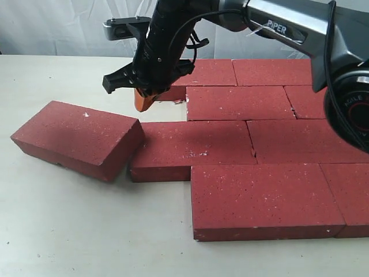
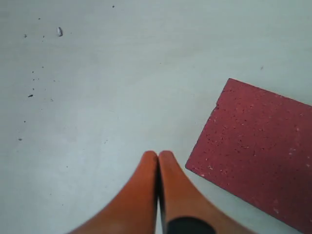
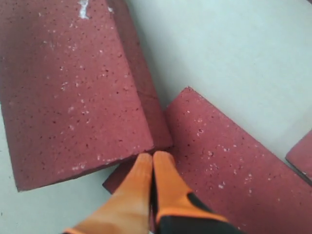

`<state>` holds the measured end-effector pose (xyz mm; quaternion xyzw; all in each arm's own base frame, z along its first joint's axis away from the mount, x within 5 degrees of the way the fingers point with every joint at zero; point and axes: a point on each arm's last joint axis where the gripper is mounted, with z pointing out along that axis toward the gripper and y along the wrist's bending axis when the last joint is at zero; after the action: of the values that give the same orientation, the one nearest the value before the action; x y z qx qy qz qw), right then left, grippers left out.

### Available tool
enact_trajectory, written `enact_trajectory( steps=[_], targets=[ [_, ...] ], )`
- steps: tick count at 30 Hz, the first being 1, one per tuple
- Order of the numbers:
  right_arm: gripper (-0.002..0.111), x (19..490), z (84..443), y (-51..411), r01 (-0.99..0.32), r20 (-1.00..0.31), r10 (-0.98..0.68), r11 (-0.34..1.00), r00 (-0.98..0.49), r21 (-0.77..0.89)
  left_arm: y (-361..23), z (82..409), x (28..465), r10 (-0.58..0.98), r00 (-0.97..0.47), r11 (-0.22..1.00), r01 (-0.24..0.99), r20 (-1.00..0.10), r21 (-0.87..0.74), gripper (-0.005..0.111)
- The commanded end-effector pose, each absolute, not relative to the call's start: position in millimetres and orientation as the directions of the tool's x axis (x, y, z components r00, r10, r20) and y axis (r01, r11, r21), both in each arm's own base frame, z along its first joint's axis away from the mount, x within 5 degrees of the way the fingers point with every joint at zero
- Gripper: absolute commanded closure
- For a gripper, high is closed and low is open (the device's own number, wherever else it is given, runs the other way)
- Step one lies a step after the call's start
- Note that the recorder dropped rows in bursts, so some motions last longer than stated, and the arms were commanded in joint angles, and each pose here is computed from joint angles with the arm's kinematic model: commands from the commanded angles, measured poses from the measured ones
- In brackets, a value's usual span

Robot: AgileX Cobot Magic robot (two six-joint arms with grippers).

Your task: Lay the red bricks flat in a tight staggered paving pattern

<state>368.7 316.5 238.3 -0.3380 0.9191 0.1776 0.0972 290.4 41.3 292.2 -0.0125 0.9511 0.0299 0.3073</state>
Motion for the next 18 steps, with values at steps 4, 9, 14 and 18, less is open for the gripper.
enact_trajectory(
  steps=[4,9,14,18],
  targets=[
    [0.109,354,243,326,-0.684,-0.293,-0.619,0.685,-0.728,0.252,47,276,290,-0.079,-0.796,0.995,-0.095,-0.601,-0.006,0.107],
    [0.109,341,226,332,-0.702,-0.242,-0.659,0.672,-0.712,0.235,46,273,296,-0.106,-0.781,0.994,-0.109,-0.616,-0.033,0.107],
    [0.109,335,203,336,-0.710,-0.208,-0.679,0.671,-0.704,0.213,43,271,299,-0.170,-0.767,0.985,-0.135,-0.619,-0.104,0.107],
    [0.109,339,192,340,-0.704,-0.275,-0.651,0.680,-0.708,0.203,43,271,300,-0.176,-0.763,0.984,-0.138,-0.622,-0.110,0.107]
  ],
)
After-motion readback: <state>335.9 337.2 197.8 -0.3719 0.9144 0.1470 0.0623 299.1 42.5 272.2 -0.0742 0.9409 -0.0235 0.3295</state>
